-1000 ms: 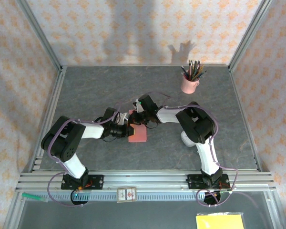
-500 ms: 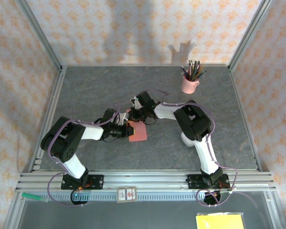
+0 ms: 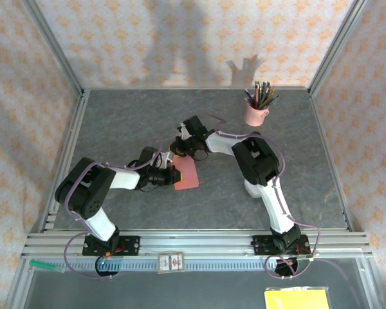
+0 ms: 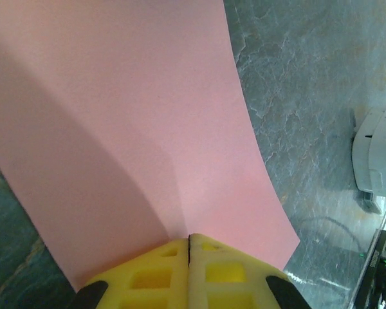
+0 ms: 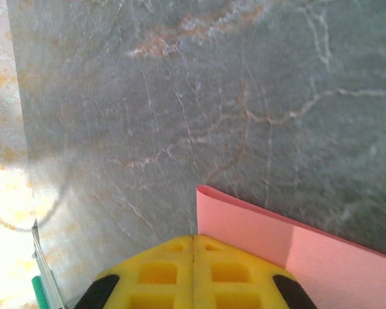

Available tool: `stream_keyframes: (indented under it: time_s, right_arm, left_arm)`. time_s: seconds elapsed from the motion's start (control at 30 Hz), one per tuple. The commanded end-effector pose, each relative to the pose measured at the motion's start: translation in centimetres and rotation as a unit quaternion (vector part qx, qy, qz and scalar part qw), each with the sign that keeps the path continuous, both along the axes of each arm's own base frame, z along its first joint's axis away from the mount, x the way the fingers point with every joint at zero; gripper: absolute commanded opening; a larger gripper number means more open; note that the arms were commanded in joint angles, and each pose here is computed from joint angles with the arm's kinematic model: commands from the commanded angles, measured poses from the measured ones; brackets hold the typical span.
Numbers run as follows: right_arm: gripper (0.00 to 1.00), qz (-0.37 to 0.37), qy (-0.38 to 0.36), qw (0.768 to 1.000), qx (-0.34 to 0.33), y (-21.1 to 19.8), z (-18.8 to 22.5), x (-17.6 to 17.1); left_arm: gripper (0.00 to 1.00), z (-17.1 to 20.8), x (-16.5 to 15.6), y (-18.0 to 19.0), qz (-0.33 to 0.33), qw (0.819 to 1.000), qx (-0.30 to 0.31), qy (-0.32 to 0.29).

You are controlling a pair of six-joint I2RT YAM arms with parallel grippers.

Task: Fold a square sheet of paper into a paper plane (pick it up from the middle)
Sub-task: Fold the square sheet of paper in half at the center of the table.

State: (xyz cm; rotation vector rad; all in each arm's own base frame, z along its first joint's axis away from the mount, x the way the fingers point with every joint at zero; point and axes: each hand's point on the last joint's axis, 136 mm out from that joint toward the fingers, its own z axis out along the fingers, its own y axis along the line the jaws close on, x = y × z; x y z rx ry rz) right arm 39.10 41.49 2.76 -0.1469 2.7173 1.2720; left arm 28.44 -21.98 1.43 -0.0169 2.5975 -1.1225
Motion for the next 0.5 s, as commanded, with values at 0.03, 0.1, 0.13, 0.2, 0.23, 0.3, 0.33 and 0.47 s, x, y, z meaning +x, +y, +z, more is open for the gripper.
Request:
stream_keyframes:
  time_s: [0.03,0.1,0.13,0.2,0.23,0.3,0.33,0.47]
  right_arm:
    - [0.00,-0.082,-0.025,0.994,-0.061,-3.1,-3.8,5.1]
    - [0.00,-0.087,-0.026,0.994,-0.063,-3.1,-3.9,5.9]
    - [0.00,-0.089,-0.026,0.994,-0.062,-3.0,-3.8,6.2]
    - [0.00,-0.095,-0.030,0.993,-0.055,-2.8,-3.3,7.1]
    - [0.00,-0.099,-0.033,0.993,-0.055,-2.9,-3.1,7.6]
    - [0.00,-0.107,-0.037,0.992,-0.056,-3.0,-2.7,8.8]
    - [0.00,-0.109,-0.037,0.992,-0.057,-3.1,-2.7,9.2]
    - [0.00,-0.118,-0.048,0.990,-0.056,-3.9,-1.4,11.0]
  left_arm:
    - [0.00,-6.9,-6.6,3.8,0.008,0.985,0.109,0.136]
    - [0.00,-6.8,-6.6,3.7,0.008,0.985,0.108,0.135]
    - [0.00,-6.8,-6.6,3.7,0.007,0.985,0.107,0.135]
    - [0.00,-6.7,-6.5,3.6,0.006,0.985,0.106,0.134]
    - [0.00,-6.7,-6.5,3.6,0.006,0.985,0.105,0.134]
    - [0.00,-6.5,-6.4,3.5,0.005,0.986,0.104,0.132]
    - [0.00,-6.4,-6.3,3.4,0.004,0.986,0.102,0.131]
    - [0.00,-5.7,-5.8,2.9,0.002,0.988,0.088,0.123]
